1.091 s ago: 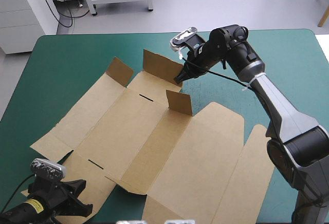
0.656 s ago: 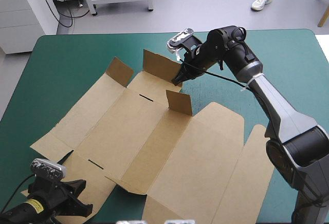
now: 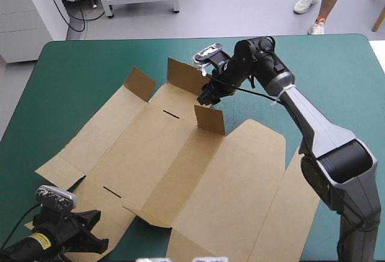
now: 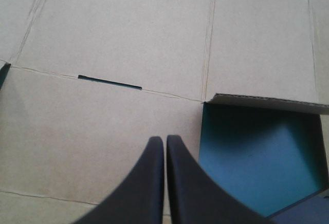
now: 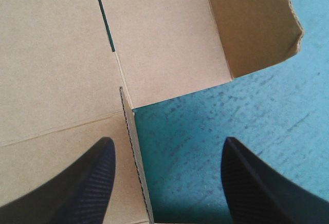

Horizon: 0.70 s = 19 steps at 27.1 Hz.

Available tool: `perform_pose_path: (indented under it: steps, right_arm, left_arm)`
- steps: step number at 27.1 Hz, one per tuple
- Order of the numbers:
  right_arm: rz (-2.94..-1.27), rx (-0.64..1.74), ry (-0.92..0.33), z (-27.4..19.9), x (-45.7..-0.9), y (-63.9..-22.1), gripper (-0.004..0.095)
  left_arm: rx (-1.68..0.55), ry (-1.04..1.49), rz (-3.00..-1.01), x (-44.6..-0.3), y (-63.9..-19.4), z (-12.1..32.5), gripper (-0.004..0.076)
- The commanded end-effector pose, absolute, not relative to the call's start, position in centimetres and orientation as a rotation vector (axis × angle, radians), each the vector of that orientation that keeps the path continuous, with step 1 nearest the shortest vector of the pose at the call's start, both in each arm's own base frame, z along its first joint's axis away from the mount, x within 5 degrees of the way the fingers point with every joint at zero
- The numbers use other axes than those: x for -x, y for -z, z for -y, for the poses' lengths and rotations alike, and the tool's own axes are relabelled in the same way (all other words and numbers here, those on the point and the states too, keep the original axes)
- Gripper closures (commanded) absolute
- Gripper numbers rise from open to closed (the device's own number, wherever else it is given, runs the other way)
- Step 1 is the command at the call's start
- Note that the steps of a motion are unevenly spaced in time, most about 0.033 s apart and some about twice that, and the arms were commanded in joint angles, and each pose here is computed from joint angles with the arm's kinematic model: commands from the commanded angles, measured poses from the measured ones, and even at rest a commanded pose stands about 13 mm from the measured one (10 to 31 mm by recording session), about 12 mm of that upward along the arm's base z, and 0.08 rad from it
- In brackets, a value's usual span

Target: Fold the box

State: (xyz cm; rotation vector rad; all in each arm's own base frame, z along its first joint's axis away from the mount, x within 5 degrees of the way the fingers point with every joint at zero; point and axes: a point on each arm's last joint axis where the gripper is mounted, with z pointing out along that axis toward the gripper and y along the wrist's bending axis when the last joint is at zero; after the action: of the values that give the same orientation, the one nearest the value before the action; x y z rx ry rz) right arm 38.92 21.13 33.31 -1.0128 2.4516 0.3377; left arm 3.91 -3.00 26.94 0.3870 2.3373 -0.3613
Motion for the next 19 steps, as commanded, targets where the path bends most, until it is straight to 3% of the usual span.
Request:
perform_pose_path:
  steps: [1, 19]
  right_arm:
    - [-2.339, 1.017, -0.399, -21.1, -37.8, -36.2, 0.0341]
    - [-2.419, 1.143, -0.382, -21.6, -38.8, -31.3, 0.0343]
  left_arm:
    - [-0.358, 0.388, -2.279, -4.3, -27.9, 3.2, 0.0731]
    - [-0.358, 0.388, -2.279, -4.3, -27.9, 3.2, 0.0731]
